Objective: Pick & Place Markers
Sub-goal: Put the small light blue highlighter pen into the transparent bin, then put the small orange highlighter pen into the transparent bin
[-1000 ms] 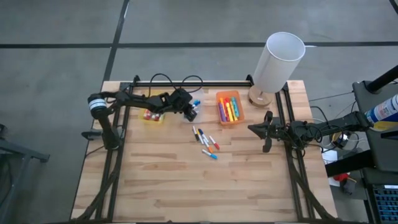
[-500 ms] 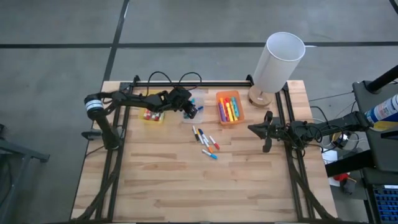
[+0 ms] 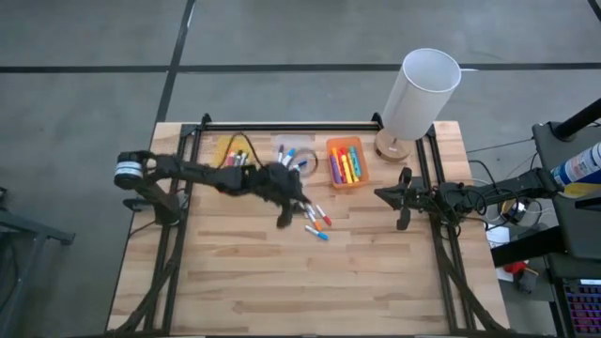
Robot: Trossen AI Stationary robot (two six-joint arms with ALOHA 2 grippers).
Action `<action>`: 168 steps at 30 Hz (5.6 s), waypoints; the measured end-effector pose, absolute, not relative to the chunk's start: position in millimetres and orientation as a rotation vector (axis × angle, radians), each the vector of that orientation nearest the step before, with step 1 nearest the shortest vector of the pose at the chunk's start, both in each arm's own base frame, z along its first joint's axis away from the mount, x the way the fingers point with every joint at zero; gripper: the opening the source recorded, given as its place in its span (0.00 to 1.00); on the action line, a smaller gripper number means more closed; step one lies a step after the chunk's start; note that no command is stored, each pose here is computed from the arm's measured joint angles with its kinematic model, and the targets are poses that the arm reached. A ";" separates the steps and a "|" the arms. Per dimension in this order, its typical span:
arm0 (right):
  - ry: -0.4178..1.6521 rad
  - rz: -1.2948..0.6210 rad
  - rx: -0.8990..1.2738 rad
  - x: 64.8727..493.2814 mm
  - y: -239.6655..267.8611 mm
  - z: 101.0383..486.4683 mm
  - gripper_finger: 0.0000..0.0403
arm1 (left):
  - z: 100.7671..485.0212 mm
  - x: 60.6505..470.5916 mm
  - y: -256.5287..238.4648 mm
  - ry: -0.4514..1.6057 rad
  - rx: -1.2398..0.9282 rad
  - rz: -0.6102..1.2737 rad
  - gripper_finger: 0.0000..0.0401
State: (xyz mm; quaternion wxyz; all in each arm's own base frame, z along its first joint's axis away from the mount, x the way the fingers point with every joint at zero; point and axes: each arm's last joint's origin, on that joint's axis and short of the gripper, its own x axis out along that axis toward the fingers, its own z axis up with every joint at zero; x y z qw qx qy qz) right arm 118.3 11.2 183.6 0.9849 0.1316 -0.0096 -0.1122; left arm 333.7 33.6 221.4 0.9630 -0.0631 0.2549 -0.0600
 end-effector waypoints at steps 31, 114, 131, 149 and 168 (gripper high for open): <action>-0.019 -0.225 0.265 118.3 11.2 183.6 0.02 | 125.3 380.6 -28.3 0.750 0.115 -0.126 0.32; -0.019 -0.225 0.264 118.3 11.2 183.6 0.02 | 185.2 293.4 168.6 0.767 -0.428 0.747 0.08; -0.019 -0.226 0.265 118.3 11.2 183.6 0.02 | 184.6 295.2 167.7 0.747 -0.488 0.798 0.27; -0.019 -0.226 0.265 118.3 11.2 183.5 0.02 | 253.0 323.8 104.0 0.540 -0.278 0.497 0.28; -0.019 -0.225 0.265 118.3 11.2 183.6 0.02 | 275.8 338.9 -6.4 0.386 -0.171 0.112 0.28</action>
